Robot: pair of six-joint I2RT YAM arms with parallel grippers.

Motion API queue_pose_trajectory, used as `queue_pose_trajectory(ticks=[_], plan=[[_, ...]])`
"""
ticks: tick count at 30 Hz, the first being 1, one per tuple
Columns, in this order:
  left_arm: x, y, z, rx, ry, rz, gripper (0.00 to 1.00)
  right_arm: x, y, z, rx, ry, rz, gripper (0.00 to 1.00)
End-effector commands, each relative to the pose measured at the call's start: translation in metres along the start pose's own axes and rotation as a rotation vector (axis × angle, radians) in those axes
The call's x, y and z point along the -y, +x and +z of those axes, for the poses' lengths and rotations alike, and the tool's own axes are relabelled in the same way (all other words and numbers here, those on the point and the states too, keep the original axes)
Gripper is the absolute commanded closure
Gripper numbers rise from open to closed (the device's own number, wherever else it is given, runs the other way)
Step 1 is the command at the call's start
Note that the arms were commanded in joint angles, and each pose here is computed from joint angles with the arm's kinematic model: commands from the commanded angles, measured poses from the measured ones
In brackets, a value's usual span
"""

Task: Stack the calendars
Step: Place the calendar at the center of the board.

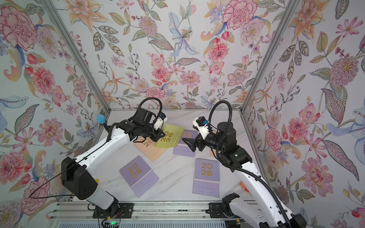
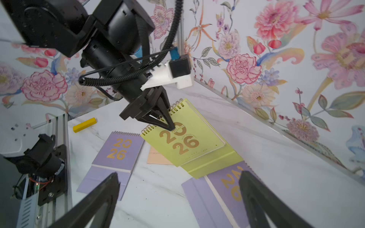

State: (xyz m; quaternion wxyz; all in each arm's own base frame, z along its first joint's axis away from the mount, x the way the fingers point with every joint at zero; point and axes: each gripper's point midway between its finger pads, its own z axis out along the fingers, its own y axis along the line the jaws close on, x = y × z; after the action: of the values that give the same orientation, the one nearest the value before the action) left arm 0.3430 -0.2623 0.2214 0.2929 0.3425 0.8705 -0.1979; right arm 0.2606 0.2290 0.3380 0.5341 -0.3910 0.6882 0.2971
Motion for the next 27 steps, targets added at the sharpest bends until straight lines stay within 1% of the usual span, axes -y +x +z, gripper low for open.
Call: queue_pose_trajectory(ticks=[1, 3, 9, 15, 20, 27], plan=[[0.005, -0.013, -0.025, 0.048, -0.015, 0.127, 0.98, -0.012, 0.006, 0.016, -0.055, -0.096, -0.191, 0.05], [0.010, -0.015, -0.038, 0.076, -0.017, 0.167, 0.98, -0.015, 0.002, 0.028, -0.057, -0.141, -0.196, 0.05], [0.020, -0.010, -0.050, 0.098, -0.015, 0.244, 0.96, -0.019, -0.001, 0.054, -0.070, -0.222, -0.211, 0.07], [0.032, -0.003, -0.052, 0.084, 0.017, 0.261, 0.96, -0.017, -0.008, 0.071, -0.066, -0.274, -0.220, 0.10], [0.040, 0.001, -0.052, 0.072, 0.025, 0.277, 0.96, -0.015, -0.006, 0.085, -0.107, -0.320, -0.232, 0.14], [0.048, -0.002, -0.058, 0.091, 0.038, 0.293, 0.95, -0.023, 0.000, 0.098, -0.135, -0.405, -0.224, 0.22]])
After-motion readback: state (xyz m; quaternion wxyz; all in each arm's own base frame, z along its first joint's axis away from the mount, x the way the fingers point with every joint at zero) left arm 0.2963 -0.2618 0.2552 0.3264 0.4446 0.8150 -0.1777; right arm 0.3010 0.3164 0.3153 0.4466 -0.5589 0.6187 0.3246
